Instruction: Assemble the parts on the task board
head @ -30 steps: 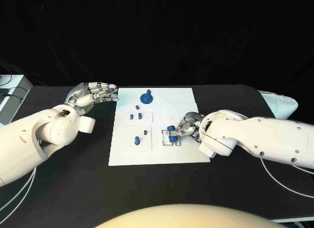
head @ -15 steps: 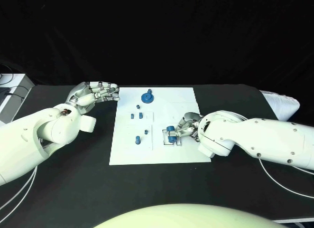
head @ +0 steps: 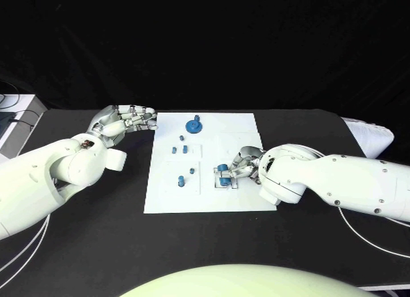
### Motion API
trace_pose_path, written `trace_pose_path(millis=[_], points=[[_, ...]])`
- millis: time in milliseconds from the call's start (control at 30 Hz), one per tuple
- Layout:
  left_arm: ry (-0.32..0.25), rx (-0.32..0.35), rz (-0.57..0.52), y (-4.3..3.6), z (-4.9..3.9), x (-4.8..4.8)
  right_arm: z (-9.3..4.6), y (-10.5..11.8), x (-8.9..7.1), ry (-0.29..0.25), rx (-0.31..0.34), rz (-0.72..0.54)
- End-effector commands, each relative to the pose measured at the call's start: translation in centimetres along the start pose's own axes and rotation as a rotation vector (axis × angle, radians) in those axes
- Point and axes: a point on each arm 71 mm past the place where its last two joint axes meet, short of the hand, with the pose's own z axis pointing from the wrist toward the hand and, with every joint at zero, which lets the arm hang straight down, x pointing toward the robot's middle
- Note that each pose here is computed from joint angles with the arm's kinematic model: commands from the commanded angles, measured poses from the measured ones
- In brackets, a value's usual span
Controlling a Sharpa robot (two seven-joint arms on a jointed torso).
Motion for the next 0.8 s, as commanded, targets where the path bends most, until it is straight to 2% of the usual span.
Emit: trace_pose_path(millis=[33, 800], points=[[0.017, 0.005, -0.011, -0.06, 0.04, 0.24, 0.04, 0.09, 0.13, 0.004, -0.013, -0.027], [0.015, 0.003, -0.011, -0.02, 0.07, 0.21, 0.21, 0.02, 0.03, -0.030, -0.022, -0.004]])
